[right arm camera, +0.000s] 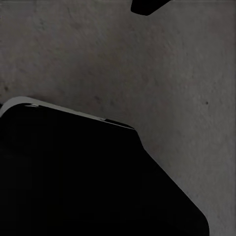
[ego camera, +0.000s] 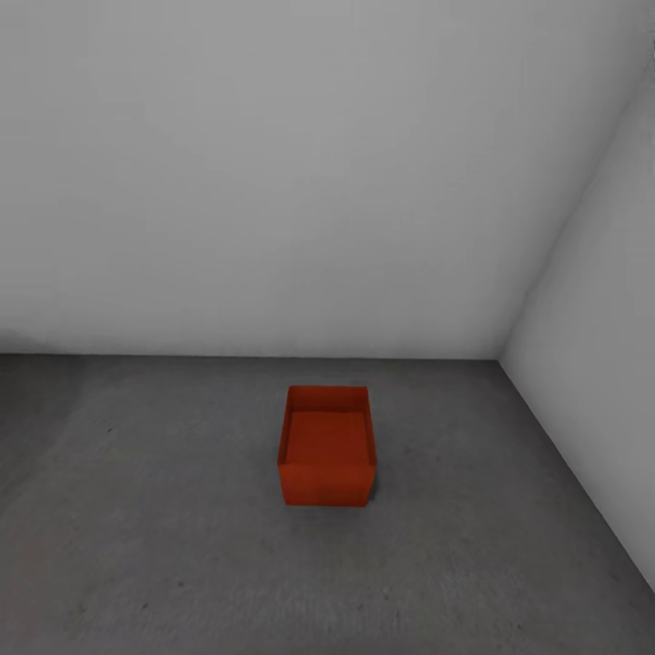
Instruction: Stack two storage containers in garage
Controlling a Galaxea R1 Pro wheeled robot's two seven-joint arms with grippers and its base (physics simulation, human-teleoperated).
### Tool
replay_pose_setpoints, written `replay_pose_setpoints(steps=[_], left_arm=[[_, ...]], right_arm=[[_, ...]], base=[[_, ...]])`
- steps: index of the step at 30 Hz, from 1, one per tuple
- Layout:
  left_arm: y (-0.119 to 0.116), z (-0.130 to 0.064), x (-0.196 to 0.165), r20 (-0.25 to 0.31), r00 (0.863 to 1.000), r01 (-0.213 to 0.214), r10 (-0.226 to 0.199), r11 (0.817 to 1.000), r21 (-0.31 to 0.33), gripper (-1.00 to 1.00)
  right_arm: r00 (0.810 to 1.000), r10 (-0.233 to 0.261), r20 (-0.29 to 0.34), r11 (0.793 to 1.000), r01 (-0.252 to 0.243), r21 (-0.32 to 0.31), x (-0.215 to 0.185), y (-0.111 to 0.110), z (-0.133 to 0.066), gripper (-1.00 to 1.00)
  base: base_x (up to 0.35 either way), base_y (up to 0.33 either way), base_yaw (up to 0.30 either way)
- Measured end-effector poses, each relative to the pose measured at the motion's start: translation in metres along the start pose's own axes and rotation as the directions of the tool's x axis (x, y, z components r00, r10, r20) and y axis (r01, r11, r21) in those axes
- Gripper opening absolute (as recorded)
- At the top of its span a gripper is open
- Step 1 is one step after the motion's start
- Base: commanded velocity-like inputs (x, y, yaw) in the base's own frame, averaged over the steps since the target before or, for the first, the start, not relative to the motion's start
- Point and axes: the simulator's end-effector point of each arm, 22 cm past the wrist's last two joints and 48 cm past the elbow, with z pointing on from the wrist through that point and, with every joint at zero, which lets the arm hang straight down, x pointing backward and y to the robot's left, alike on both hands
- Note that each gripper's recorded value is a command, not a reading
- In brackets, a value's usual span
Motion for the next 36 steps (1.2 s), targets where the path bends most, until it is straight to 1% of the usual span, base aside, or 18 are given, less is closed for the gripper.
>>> replay_pose_setpoints(steps=[6, 36], left_arm=[[-0.003, -0.001, -0.004, 0.022, 1.0, 0.0, 0.0, 1.0, 0.011, 1.0], [-0.007, -0.004, -0.023, 0.07, 0.998, 0.003, -0.005, 1.0, 0.022, 1.0]], right_arm=[[1.0, 0.0, 0.009, 1.0, 0.0, 0.003, -0.004, -0.002, 0.0, 1.0], [0.998, 0.001, 0.055, 1.0, -0.002, 0.018, -0.021, -0.008, -0.002, 1.0]], base=[[0.0, 0.0, 0.0], [0.0, 0.0, 0.0]])
